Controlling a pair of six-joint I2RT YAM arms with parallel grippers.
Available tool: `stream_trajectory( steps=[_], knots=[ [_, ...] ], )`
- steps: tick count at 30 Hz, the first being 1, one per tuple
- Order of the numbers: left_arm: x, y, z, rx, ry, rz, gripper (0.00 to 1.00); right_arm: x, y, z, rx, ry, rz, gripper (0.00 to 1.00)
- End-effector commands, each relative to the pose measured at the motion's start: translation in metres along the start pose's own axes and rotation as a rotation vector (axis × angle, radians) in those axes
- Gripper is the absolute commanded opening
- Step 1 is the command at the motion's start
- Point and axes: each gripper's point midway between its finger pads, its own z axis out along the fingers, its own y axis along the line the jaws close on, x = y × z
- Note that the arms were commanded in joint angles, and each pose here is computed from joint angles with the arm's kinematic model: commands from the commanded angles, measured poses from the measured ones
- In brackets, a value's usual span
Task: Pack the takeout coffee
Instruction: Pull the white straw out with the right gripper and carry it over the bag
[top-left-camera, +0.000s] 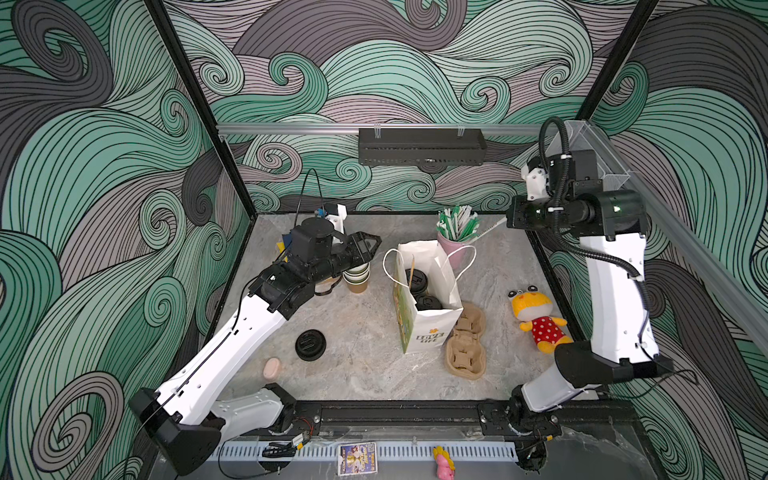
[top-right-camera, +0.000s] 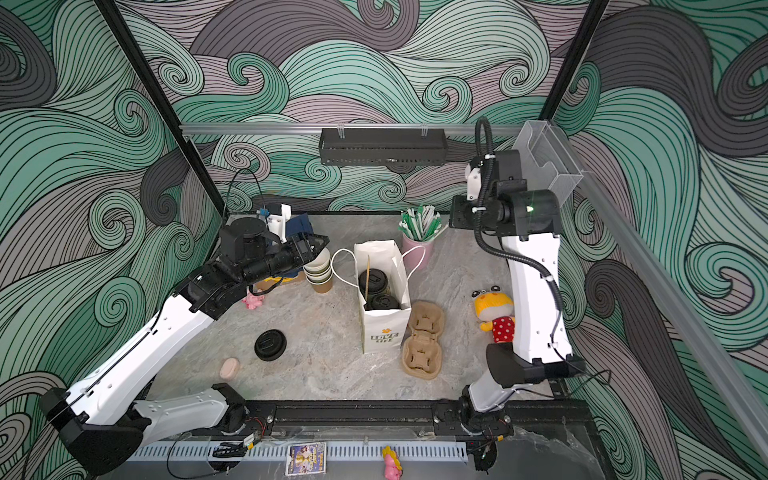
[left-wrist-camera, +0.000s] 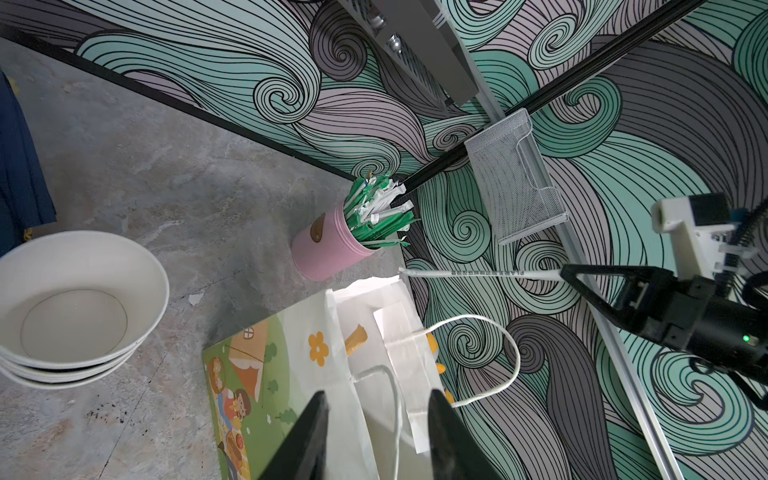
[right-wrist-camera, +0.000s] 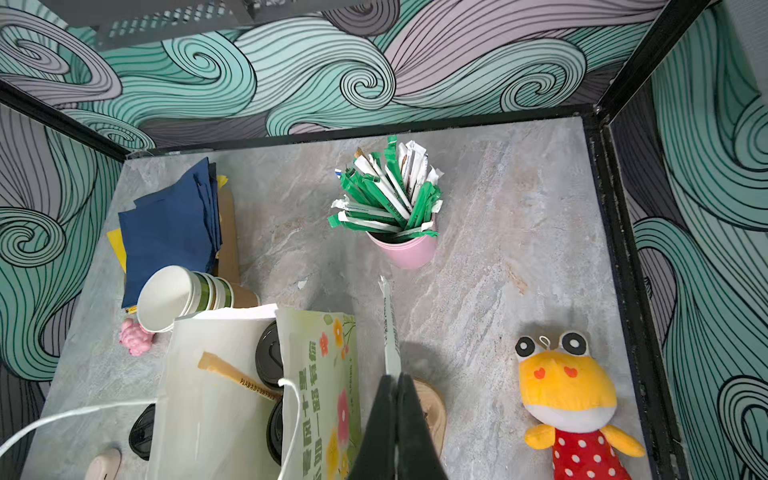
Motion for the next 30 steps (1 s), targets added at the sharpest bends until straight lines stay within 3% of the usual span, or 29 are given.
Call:
stream_trajectory(
  steps=[1,8,14,18,22,25,30],
  knots=[
    [-0.004,-0.001,-0.009,0.003,-0.017,0.03,0.44,0.014,-0.002,-0.052,0.009,-0.067,-0.036,0.02],
    [-0.011,0.004,-0.02,-0.014,-0.041,0.072,0.47,0.02,0.024,-0.132,-0.141,-0.258,-0.078,0.0],
    [-0.004,0.002,-0.019,0.011,-0.006,0.047,0.47,0.028,0.053,-0.166,-0.317,-0.325,-0.123,0.0],
    [-0.002,0.005,-0.026,0.008,-0.018,0.043,0.46,0.04,0.077,-0.155,-0.474,-0.227,-0.106,0.0],
    [0.001,0.012,-0.036,-0.008,-0.046,0.036,0.46,0.059,0.096,-0.131,-0.568,-0.044,-0.114,0.0],
    [0.004,0.019,-0.042,-0.023,-0.058,0.026,0.46,0.081,0.108,-0.108,-0.55,0.096,-0.203,0.0],
    [0.008,0.027,-0.049,-0.048,-0.067,0.015,0.46,0.106,0.108,-0.062,-0.406,0.267,-0.335,0.0]
  ],
)
